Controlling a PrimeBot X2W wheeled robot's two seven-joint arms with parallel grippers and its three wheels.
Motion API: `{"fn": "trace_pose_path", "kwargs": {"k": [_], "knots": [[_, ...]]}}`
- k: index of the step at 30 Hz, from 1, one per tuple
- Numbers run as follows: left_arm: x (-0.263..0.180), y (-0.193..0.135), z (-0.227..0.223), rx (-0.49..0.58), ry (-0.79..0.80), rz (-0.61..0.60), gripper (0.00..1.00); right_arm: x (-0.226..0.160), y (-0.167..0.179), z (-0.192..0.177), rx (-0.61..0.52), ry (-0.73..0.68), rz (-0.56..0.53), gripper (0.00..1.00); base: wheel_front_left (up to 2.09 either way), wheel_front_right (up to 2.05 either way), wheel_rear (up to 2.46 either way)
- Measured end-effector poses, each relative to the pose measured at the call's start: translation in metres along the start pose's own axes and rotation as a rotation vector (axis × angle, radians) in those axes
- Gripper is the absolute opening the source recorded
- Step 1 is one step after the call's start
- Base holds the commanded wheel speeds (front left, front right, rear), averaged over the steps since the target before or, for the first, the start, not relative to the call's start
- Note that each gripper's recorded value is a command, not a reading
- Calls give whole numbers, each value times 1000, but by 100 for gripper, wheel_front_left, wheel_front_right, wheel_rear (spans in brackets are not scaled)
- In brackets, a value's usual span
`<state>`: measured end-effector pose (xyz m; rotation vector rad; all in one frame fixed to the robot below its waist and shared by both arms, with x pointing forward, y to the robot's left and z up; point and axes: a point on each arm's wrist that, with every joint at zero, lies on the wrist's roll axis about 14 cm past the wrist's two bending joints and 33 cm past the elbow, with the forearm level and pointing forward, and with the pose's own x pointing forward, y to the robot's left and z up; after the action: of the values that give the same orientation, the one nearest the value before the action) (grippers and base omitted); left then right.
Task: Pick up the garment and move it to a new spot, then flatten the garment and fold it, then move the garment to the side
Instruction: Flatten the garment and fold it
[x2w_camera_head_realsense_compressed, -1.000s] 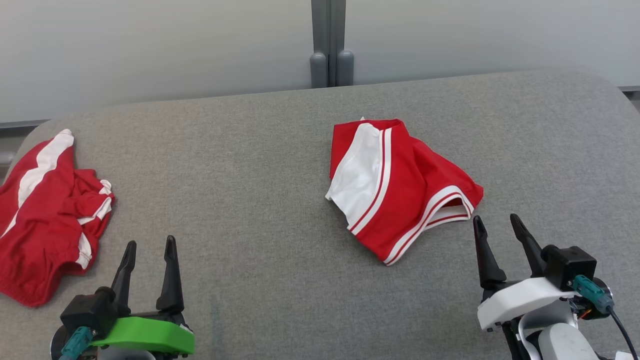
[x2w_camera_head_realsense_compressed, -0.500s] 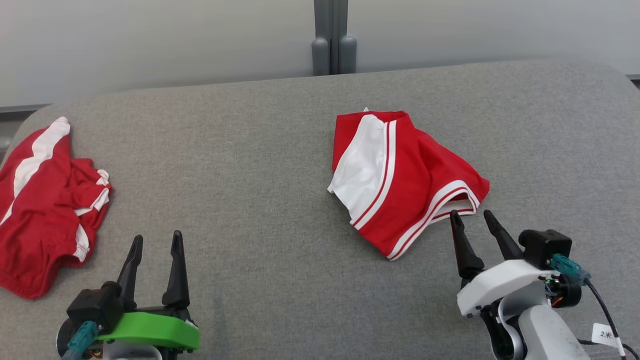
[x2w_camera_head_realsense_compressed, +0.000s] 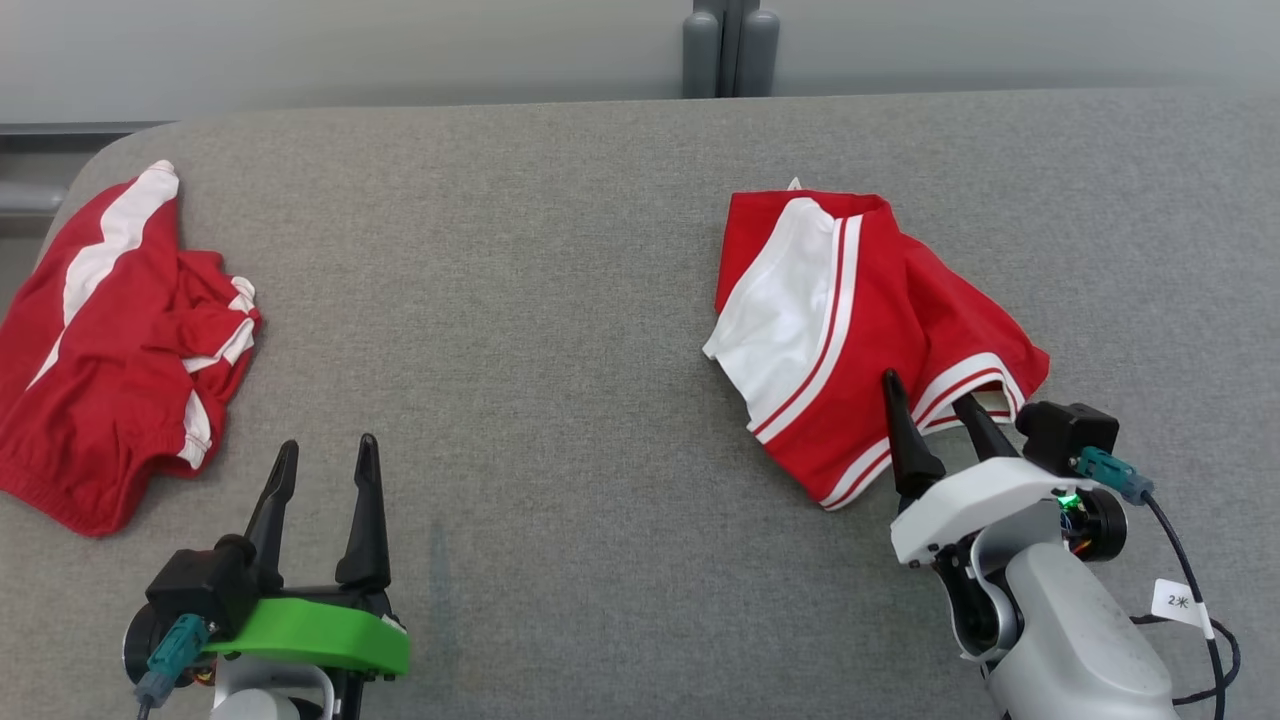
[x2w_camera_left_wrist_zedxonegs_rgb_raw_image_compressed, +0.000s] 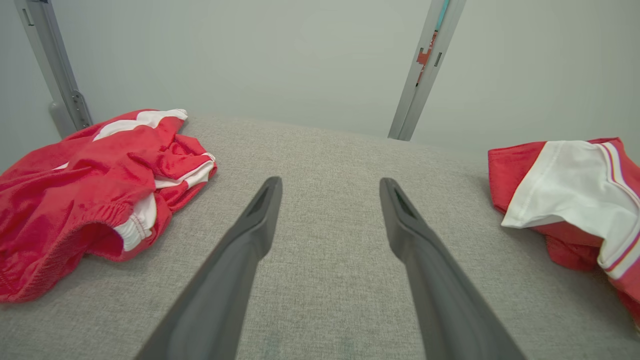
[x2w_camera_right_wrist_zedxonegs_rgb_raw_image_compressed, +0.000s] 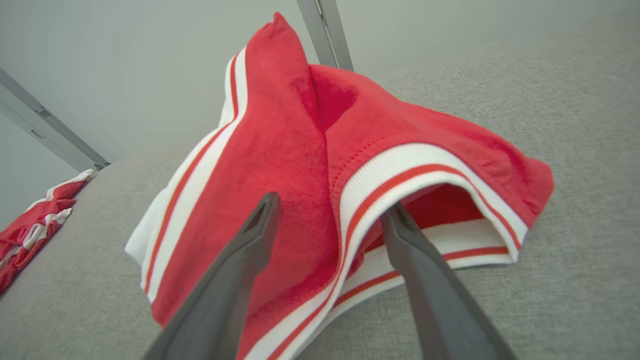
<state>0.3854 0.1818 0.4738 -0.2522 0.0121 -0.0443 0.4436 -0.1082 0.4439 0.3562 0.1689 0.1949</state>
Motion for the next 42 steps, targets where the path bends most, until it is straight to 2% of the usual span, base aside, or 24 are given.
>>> {"fn": "trace_pose_path", "kwargs": {"k": [6, 12, 13, 14, 15, 16, 25, 29, 33, 37, 42], "knots": [[-4, 6, 1, 5, -2, 16, 100, 9, 5, 7, -7, -26, 12, 100, 0, 0, 0], [-6, 6, 7, 6, -19, 16, 100, 3, -2, 31, -12, -107, -8, 100, 0, 0, 0], [-6, 5, 8, 6, -21, 15, 100, 1, -2, 32, -11, -111, -9, 93, 0, 0, 0], [-7, 5, 8, 5, -22, 14, 100, -1, -3, 33, -9, -118, -10, 73, 0, 0, 0], [-7, 4, 8, 5, -22, 13, 100, -2, -2, 36, -6, -126, -10, 30, 0, 0, 0], [-7, 3, 9, 5, -24, 9, 100, -3, -2, 40, -7, -138, -9, 0, 0, 0, 0], [-7, -4, 11, 1, -31, -10, 100, 9, 15, 64, -83, -183, 44, 0, 0, 0, 0], [-9, 2, 17, 1, -48, 5, 100, 20, 44, 89, -125, -243, 125, 0, 0, 0, 0], [-12, 6, 21, 3, -61, 19, 100, 32, 95, 124, -196, -297, 273, 0, 0, 0, 0], [-14, 9, 23, 5, -66, 29, 100, 39, 166, 171, -256, -381, 471, 0, 0, 0, 0], [-13, 13, 24, 6, -69, 44, 100, 32, 240, 227, -233, -495, 682, 0, 0, 0, 0]]}}
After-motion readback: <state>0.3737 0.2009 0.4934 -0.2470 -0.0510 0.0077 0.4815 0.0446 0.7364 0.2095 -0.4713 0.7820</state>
